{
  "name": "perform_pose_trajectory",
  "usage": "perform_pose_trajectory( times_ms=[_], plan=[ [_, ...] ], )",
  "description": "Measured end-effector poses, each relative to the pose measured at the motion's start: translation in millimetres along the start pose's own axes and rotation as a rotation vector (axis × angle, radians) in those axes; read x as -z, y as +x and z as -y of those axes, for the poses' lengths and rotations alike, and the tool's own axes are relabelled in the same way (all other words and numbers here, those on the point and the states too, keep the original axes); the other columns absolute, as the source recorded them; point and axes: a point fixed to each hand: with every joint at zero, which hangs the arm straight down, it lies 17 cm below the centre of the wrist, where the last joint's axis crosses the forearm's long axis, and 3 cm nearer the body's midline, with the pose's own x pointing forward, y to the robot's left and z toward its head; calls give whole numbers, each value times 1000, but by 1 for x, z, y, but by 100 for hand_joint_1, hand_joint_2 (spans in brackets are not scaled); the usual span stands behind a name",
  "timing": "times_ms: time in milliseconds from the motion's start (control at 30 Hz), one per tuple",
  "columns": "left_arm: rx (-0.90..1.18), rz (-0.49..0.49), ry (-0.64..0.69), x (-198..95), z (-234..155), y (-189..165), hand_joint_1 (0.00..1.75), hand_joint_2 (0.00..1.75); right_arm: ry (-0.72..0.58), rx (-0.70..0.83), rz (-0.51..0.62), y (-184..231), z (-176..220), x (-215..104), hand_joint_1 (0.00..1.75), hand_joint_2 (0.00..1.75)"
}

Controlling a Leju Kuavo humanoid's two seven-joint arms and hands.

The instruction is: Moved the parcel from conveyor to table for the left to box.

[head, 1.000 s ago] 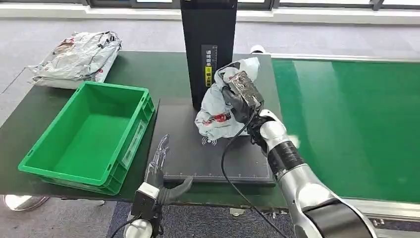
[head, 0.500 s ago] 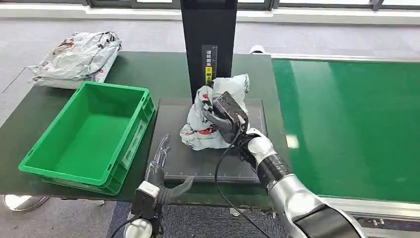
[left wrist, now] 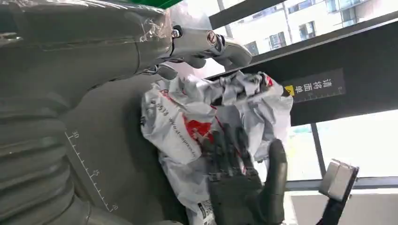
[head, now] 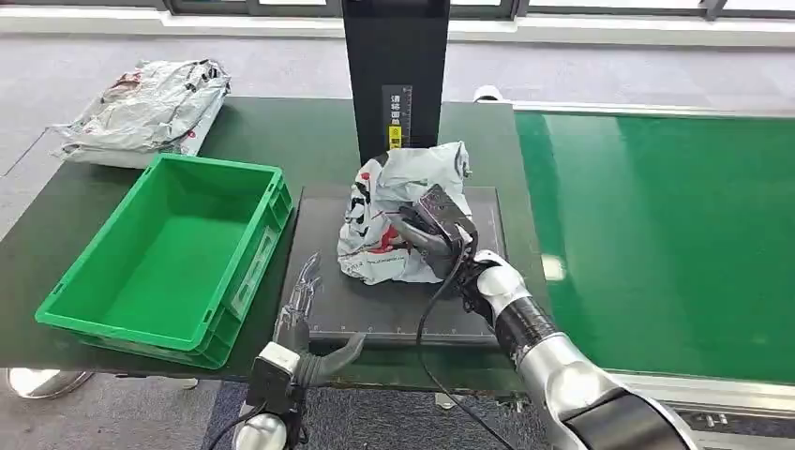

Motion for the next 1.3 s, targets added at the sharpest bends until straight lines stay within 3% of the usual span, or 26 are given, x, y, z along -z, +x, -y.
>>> perform_pose_trajectory(
  times_ms=[200, 400, 433, 567, 767, 1067, 1300],
  plan=[
    [7, 1, -17, -1, 3, 0, 0, 175, 69, -94, 147, 38, -1, -11, 0, 0],
    [13, 0, -3, -4, 0, -1, 0, 175, 4, -174, 304, 79, 10, -33, 0, 0],
    [14, -1, 1, -5, -1, -1, 0, 175, -9, -185, 326, 85, 11, -37, 0, 175],
    [19, -2, 15, -9, -4, 0, 0, 175, -71, -236, 439, 117, 13, -60, 0, 175],
    [20, 5, 27, -4, -7, 2, 0, 175, -133, -245, 510, 134, 3, -95, 0, 175],
    [26, -2, 31, -3, -5, -1, 0, 175, -228, -168, 465, 88, 11, -134, 0, 175],
    [121, 19, 45, 1, -11, 5, 0, 175, -388, -166, 521, 95, 23, -174, 0, 175]
  ],
)
